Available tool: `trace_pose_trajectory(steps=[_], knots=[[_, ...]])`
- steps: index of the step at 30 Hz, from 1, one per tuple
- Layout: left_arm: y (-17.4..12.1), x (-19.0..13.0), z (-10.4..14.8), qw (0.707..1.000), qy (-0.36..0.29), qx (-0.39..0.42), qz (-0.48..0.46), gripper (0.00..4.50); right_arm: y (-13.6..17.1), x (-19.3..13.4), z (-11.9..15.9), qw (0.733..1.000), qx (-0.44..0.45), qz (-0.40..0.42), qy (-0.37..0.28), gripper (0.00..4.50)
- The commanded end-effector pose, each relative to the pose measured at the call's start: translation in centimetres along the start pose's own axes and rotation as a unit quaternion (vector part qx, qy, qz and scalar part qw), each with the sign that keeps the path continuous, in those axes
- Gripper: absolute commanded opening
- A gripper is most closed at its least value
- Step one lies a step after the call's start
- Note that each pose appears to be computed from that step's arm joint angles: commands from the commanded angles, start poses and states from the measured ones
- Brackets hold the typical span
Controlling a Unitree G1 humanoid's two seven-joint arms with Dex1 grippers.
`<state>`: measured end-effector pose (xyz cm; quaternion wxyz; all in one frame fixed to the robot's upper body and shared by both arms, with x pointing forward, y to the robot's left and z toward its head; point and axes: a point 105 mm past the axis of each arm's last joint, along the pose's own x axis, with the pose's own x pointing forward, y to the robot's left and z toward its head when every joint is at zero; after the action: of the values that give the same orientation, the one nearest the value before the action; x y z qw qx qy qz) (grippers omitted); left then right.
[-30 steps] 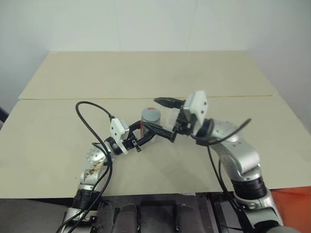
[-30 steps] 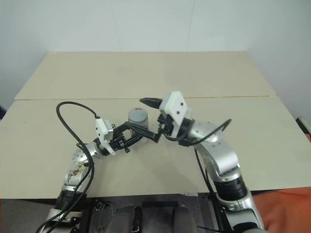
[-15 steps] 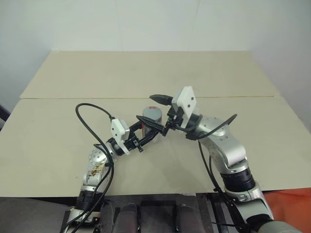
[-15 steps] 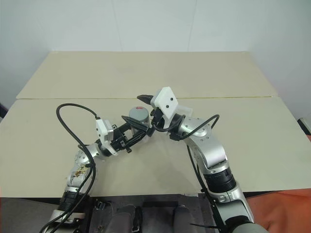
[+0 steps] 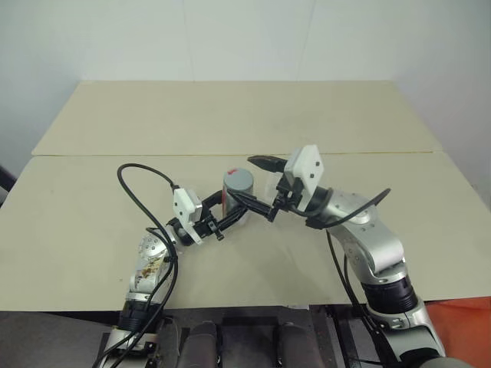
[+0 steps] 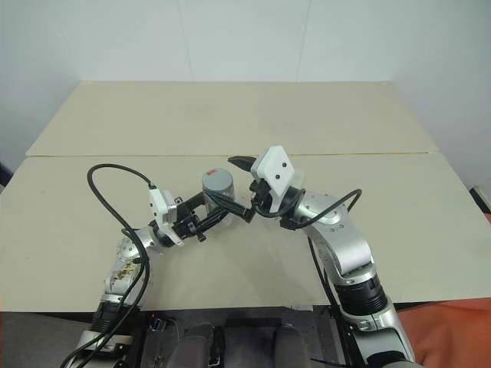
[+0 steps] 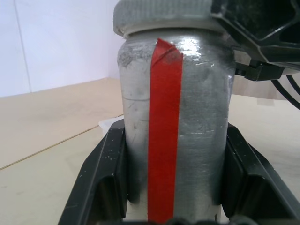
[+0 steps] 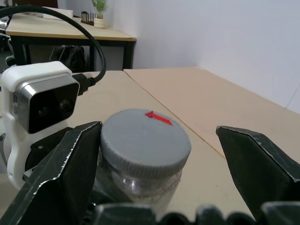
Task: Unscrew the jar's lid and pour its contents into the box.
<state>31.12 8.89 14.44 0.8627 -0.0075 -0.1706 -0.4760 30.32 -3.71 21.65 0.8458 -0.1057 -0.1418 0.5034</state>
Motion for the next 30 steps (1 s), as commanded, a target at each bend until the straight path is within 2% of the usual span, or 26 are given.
trace_pose_trajectory(steps=[1, 14, 21, 25, 30], knots=[[0.3, 0.2, 1.3, 0.999, -0.025, 0.021, -0.004, 2.07, -0.4, -0.8, 1.4, 1.0, -0.017, -0.006, -0.02, 4.45], [0.7, -0.1, 1.2, 0.999, -0.022, 0.025, 0.0, 2.07, -0.9, -2.3, 0.6, 1.0, -0.022, -0.014, 0.003, 4.45], [0.5, -0.1, 1.0, 0.999, -0.019, 0.029, -0.003, 2.07, 0.9, -2.4, 1.7, 0.999, -0.024, 0.037, -0.014, 4.45], [0.1, 0.2, 1.0, 0.999, -0.021, 0.028, -0.008, 2.07, 1.3, -0.8, 2.4, 0.998, -0.023, 0.042, -0.033, 4.45], [-0.4, 0.6, 1.0, 0.999, -0.023, 0.026, -0.015, 2.07, 0.4, 1.4, 2.4, 0.999, -0.019, 0.022, -0.039, 4.45]])
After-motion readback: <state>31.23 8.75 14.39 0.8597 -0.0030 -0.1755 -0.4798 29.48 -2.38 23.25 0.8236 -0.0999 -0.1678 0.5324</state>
